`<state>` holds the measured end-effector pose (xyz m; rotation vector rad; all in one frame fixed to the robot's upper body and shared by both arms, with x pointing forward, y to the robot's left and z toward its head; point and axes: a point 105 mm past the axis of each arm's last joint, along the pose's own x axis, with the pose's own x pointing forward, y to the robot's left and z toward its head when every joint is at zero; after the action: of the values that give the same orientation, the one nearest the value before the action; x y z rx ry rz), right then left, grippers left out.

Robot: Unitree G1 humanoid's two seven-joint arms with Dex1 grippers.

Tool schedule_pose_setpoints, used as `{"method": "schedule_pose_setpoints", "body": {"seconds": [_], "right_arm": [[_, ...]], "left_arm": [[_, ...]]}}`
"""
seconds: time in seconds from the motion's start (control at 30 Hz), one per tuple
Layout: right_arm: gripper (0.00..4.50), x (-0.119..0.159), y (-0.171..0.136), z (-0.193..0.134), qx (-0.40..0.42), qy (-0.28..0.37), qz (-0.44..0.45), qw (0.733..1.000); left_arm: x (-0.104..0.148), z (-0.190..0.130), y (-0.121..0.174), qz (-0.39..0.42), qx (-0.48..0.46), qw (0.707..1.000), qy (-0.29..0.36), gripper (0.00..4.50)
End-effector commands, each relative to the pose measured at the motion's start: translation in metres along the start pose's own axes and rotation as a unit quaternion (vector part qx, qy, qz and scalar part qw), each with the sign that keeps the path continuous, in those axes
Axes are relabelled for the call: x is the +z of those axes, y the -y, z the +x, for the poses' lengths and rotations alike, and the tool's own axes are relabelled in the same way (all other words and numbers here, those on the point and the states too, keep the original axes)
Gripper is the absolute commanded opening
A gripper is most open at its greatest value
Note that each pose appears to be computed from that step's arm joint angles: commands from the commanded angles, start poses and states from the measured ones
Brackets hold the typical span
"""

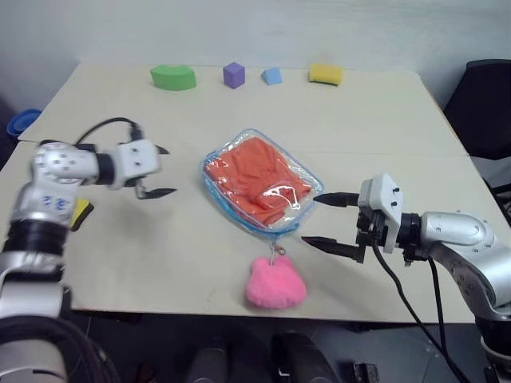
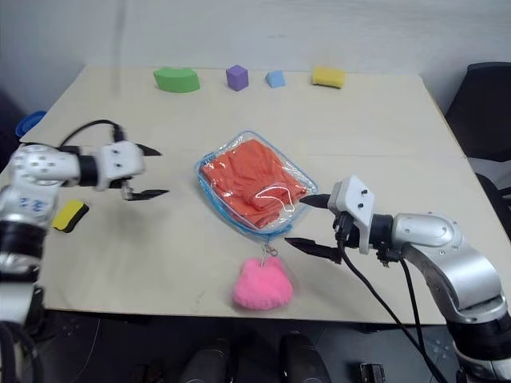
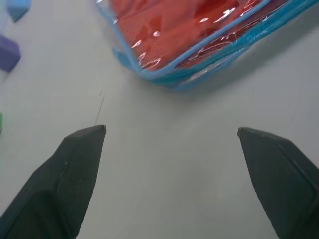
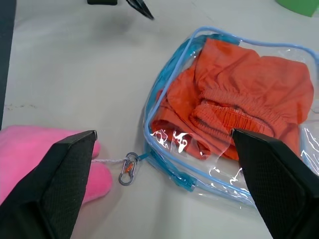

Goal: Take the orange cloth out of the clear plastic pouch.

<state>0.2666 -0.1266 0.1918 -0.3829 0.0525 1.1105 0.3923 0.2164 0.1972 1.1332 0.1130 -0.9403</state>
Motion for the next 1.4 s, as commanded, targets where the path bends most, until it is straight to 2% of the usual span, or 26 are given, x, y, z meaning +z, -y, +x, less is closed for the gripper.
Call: {"method": "schedule_pose_setpoints", "body": {"seconds": [0.03,0.2,0.37,0.47,0.63,0.87,1.03,1.2,1.4], "right_arm": [[4.50,0.012,-0.003,-0.009,-0.027,0.008,-0.019,0.999],[4.50,0.010,-0.008,-0.018,-0.059,0.000,-0.013,0.998],[4.50,0.009,-0.012,-0.022,-0.073,-0.005,-0.009,0.997],[4.50,0.009,-0.012,-0.023,-0.077,-0.007,-0.009,0.997],[4.50,0.010,-0.011,-0.024,-0.076,-0.008,-0.009,0.997],[4.50,0.007,-0.012,-0.018,-0.058,-0.010,-0.006,0.998],[4.50,0.005,-0.012,-0.016,-0.046,-0.011,-0.004,0.999],[4.50,0.003,-0.012,-0.012,-0.033,-0.011,-0.002,0.999],[4.50,0.003,-0.010,-0.010,-0.019,-0.011,-0.004,1.000]], "left_arm": [[0.001,0.013,-0.004,0.057,-0.019,0.998,-0.010,4.49],[0.010,0.038,-0.005,0.081,-0.032,0.996,-0.010,4.49],[0.017,0.058,-0.013,0.079,0.005,0.997,-0.016,4.49],[0.016,0.065,-0.014,0.073,0.023,0.997,-0.026,3.90],[0.014,0.069,-0.012,0.050,0.024,0.998,-0.025,2.36],[0.000,0.055,0.012,-0.018,-0.043,0.999,-0.014,0.25],[-0.007,0.033,0.032,-0.108,-0.002,0.992,-0.060,0.25],[0.015,0.016,0.080,-0.168,0.014,0.980,-0.105,0.25],[0.018,0.002,0.095,-0.200,0.072,0.963,-0.163,0.25]]}}
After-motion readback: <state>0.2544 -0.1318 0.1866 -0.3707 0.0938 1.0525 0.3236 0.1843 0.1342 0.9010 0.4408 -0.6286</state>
